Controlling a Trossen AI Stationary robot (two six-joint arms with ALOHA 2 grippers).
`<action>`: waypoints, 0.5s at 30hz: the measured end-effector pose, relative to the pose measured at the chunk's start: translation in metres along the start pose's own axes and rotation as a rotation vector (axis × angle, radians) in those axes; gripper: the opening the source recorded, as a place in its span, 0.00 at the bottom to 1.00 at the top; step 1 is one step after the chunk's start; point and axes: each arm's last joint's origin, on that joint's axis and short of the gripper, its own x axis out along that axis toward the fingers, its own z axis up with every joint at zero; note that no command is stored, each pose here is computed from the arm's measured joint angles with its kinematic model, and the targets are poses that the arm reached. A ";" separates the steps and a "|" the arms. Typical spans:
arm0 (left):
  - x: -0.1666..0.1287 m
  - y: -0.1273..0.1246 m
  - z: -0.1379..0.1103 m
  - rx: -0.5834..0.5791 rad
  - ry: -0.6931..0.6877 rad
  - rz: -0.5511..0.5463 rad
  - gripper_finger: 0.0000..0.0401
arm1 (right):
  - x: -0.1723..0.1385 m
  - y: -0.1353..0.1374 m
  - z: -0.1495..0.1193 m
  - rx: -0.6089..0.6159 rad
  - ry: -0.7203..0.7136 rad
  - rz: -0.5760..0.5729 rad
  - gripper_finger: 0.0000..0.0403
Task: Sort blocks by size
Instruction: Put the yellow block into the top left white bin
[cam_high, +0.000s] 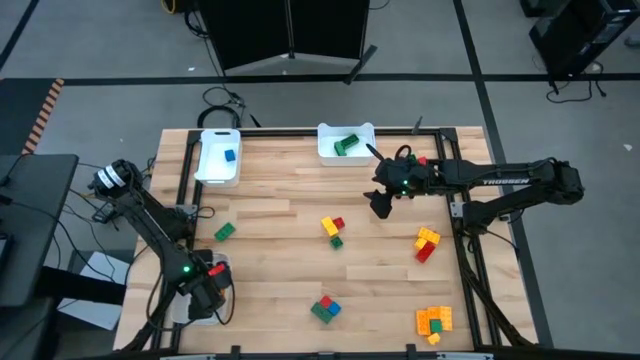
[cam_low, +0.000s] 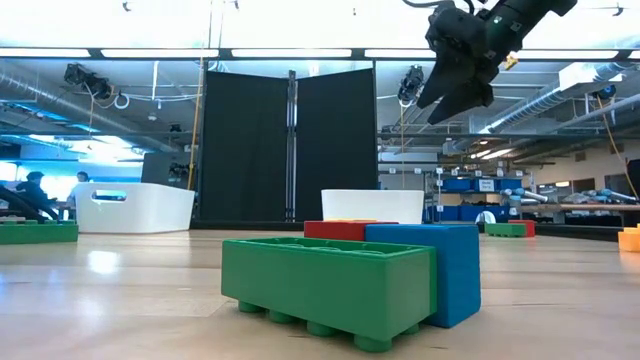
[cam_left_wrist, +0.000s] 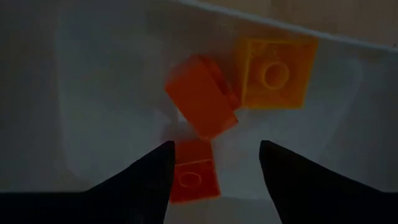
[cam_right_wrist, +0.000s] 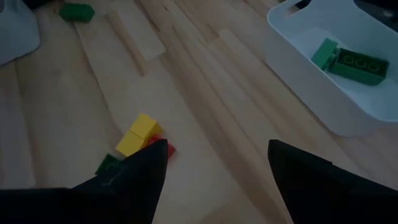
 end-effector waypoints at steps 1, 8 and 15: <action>0.000 0.000 0.000 0.002 0.012 -0.008 0.61 | 0.000 0.000 0.000 -0.007 0.000 -0.001 0.72; -0.022 -0.010 0.001 0.004 -0.031 0.017 0.61 | 0.000 -0.001 0.000 -0.012 0.000 -0.004 0.72; -0.063 -0.020 0.001 0.013 -0.048 0.066 0.61 | 0.000 -0.001 0.001 -0.014 -0.003 -0.003 0.71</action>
